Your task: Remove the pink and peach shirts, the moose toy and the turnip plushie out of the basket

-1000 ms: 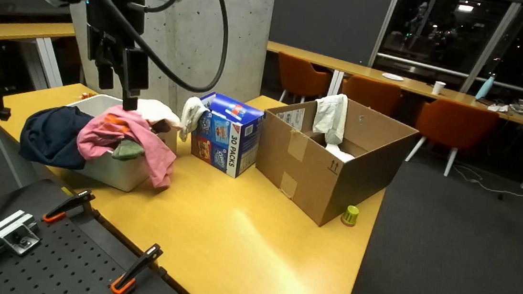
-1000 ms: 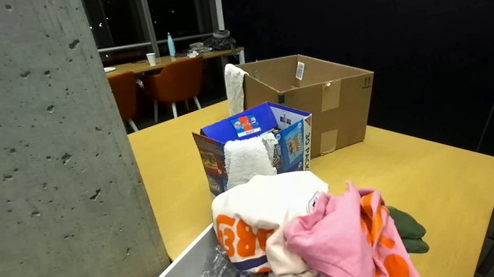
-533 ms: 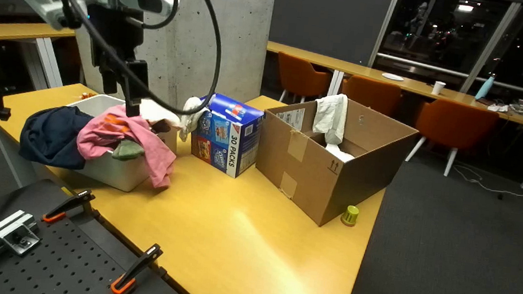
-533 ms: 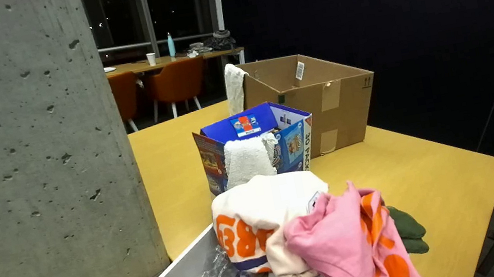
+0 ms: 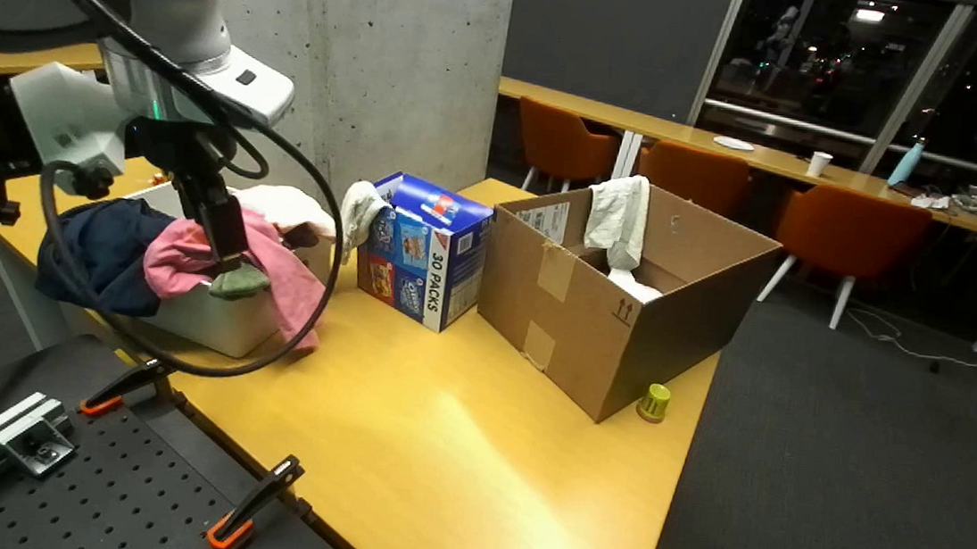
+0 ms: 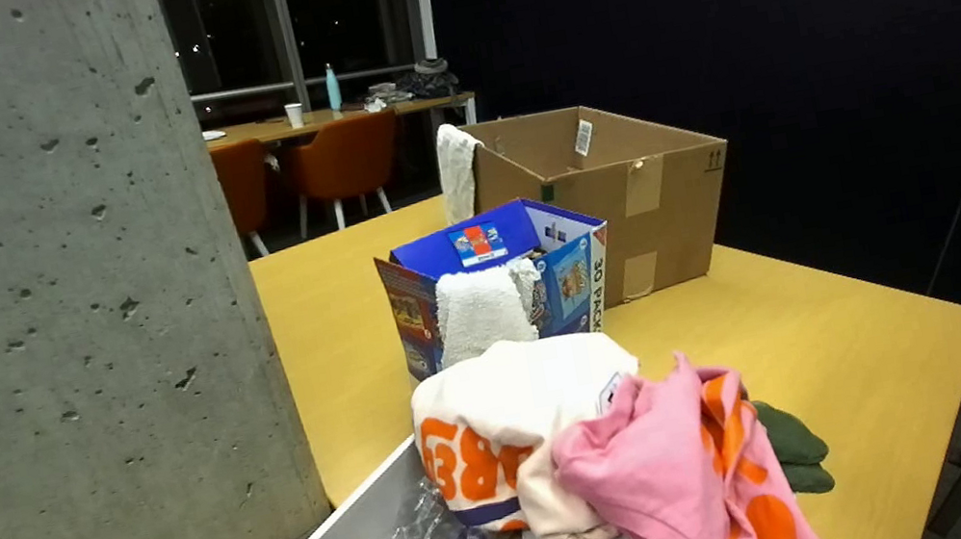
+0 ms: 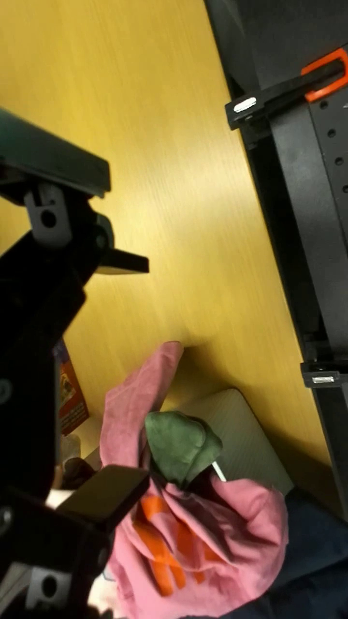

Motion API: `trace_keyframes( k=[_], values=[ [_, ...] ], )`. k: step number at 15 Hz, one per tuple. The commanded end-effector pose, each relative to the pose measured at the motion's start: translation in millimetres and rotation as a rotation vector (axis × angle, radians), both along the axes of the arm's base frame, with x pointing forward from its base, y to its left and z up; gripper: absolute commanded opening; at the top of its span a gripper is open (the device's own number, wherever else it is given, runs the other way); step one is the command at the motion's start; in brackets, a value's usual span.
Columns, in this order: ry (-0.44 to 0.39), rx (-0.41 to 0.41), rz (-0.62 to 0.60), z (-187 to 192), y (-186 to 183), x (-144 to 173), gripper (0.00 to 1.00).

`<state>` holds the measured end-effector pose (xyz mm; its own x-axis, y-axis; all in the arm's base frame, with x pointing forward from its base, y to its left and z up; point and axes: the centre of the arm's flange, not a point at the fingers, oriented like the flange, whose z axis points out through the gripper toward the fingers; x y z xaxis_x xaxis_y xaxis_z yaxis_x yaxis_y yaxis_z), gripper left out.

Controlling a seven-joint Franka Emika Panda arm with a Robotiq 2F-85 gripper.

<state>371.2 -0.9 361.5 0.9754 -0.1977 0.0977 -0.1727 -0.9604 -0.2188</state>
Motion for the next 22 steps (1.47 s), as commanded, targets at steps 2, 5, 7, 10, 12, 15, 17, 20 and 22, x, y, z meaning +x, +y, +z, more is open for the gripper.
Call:
trace_keyframes(
  k=[2,5,7,10,12,15,17,20,22],
  values=[
    [-0.096,0.026,0.108,2,14,55,1.00],
    [-0.124,0.064,0.203,0,46,91,1.00],
    [-0.127,0.098,0.255,-11,69,104,1.00],
    [-0.104,0.150,0.317,-35,94,124,1.00],
    [-0.084,0.173,0.352,-52,108,141,1.00],
    [-0.052,0.188,0.396,-73,125,165,1.00],
    [-0.022,0.194,0.421,-86,140,179,1.00],
    [0.026,0.212,0.441,-103,159,187,1.00],
    [0.058,0.223,0.451,-112,169,185,1.00]
  ],
)
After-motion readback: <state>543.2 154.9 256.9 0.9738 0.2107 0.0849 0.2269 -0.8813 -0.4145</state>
